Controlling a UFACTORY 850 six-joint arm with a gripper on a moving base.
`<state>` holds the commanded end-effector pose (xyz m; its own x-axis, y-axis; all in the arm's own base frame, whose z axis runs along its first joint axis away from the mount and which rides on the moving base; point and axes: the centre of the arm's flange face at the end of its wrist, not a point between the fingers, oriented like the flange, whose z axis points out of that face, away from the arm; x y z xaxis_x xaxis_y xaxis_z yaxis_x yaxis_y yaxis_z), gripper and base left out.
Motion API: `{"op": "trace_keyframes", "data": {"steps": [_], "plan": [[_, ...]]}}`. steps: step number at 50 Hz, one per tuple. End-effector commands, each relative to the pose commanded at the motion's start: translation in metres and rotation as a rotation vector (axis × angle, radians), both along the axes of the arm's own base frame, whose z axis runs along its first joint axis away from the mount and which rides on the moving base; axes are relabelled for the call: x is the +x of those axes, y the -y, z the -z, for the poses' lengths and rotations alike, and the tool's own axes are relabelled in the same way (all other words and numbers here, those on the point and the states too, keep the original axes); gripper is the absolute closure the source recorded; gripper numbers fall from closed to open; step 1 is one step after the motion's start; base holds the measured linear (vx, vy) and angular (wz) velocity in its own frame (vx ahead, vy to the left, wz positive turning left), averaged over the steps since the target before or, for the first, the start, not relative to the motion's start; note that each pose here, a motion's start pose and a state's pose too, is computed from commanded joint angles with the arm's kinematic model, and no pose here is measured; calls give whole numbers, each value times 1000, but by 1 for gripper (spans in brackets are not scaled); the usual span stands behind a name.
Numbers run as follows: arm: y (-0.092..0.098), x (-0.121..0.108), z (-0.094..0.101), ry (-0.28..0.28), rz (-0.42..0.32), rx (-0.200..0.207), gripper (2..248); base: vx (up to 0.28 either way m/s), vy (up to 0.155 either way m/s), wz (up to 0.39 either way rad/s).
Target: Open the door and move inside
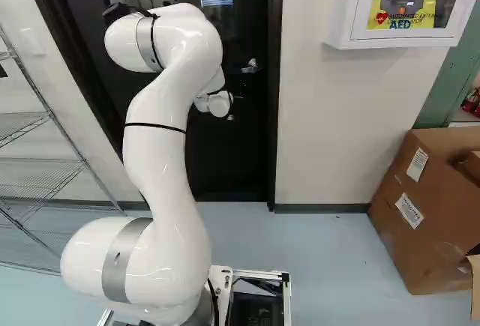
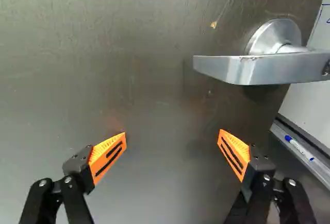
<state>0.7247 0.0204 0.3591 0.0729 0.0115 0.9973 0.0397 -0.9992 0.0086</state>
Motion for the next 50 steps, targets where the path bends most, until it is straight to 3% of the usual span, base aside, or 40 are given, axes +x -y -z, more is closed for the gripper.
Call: {"op": "trace_keyframes", "data": {"steps": [26,50], "plan": [[-7,46,12,53,-7,2,3,0,0,0],[-21,7,2,9,-28,0,3,0,0,0]]}}
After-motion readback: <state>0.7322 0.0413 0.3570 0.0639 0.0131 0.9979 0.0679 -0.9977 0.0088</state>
